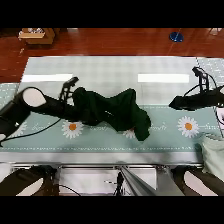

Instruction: Fold the shirts.

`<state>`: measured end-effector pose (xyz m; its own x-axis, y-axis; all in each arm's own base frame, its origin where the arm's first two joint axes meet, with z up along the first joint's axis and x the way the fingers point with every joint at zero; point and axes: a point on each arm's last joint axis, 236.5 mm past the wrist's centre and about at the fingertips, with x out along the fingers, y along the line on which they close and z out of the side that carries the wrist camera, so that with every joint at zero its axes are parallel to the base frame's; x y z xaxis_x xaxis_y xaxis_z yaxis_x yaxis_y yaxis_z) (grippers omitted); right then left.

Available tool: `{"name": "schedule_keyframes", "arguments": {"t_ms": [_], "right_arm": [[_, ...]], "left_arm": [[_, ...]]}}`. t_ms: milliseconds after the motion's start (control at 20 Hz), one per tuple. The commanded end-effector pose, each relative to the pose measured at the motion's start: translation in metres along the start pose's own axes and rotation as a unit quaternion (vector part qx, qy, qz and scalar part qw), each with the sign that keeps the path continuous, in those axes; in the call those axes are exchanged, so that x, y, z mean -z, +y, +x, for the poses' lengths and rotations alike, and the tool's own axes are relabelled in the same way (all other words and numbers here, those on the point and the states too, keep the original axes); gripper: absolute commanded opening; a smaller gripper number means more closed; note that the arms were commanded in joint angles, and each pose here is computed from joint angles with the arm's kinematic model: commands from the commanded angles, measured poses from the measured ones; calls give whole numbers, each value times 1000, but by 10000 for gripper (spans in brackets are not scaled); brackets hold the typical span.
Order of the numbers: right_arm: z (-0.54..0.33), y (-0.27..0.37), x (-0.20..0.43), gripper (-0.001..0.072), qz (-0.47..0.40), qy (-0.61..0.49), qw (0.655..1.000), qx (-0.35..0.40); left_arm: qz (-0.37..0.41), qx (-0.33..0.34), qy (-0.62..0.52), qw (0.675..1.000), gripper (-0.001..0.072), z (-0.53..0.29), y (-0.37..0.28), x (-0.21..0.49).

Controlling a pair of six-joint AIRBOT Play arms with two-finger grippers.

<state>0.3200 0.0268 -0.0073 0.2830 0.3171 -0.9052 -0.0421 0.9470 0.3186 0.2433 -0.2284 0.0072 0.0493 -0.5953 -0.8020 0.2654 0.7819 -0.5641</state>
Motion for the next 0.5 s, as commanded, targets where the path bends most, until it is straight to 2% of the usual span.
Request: {"name": "schedule_keyframes", "arguments": {"t_ms": [0,150,450], "right_arm": [[8,11,4,495,7,-2,1000,-31],[7,19,-2,495,12,-15,999,-49],[2,50,9,495,13,9,993,-113]], "left_arm": [[-9,3,-40,999,674,24,-7,-12],[-34,-9,-56,998,674,39,7,-26],[-65,-30,-19,997,674,73,34,-19]]}}
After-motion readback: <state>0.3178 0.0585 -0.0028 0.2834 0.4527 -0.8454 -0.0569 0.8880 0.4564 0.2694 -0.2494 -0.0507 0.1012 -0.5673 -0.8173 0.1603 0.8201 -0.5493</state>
